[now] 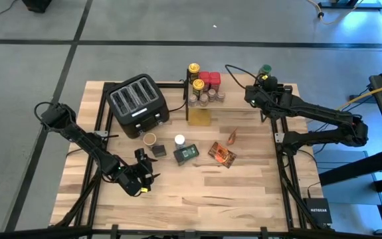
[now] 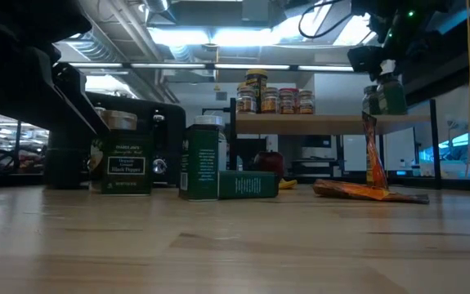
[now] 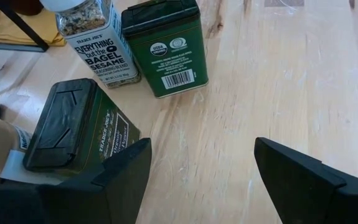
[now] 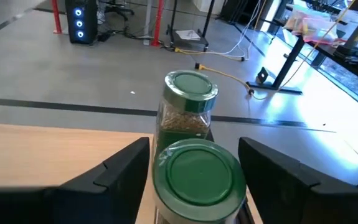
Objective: Shelf spices
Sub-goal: Put the green seasoning bottle on the shelf
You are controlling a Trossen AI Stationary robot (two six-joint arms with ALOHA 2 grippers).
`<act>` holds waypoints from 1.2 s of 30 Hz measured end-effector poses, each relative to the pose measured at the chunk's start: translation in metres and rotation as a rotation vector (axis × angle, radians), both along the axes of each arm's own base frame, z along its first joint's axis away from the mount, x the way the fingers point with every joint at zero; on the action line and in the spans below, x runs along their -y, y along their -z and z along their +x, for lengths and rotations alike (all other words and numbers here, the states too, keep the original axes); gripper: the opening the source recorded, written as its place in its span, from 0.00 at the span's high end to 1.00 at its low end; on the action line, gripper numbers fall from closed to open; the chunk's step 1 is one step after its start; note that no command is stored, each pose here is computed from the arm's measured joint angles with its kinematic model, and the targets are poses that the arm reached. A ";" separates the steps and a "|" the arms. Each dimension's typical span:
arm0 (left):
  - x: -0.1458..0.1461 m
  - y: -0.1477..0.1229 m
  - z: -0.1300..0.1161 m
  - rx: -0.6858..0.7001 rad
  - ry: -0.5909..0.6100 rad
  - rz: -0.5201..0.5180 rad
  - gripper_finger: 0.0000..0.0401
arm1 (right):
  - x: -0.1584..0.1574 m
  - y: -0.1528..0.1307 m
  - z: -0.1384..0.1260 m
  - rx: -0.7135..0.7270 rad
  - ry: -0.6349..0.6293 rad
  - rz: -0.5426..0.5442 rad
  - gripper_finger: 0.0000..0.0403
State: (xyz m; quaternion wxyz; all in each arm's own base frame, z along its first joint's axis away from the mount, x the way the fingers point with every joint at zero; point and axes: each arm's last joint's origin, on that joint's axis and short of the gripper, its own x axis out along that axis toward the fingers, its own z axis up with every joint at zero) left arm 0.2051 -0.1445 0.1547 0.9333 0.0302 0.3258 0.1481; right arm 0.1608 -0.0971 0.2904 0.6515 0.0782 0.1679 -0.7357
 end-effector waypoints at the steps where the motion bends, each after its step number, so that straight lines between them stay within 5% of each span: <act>1: 0.000 0.000 0.000 0.001 -0.001 -0.001 0.31 | 0.000 0.000 0.000 -0.001 0.002 -0.002 0.37; 7: 0.000 0.000 0.000 0.001 -0.002 -0.003 0.31 | 0.000 -0.003 0.001 -0.063 -0.030 0.001 0.34; 16: 0.000 0.000 0.000 0.000 -0.001 -0.001 0.31 | -0.002 -0.050 0.001 -0.007 -0.160 0.018 0.34; 24: 0.000 0.000 0.000 0.001 -0.004 -0.005 0.31 | -0.018 -0.068 -0.003 0.120 -0.409 0.306 0.34; 36: 0.000 0.000 0.000 0.002 -0.005 -0.009 0.31 | -0.047 -0.032 -0.013 0.024 -0.326 0.498 0.34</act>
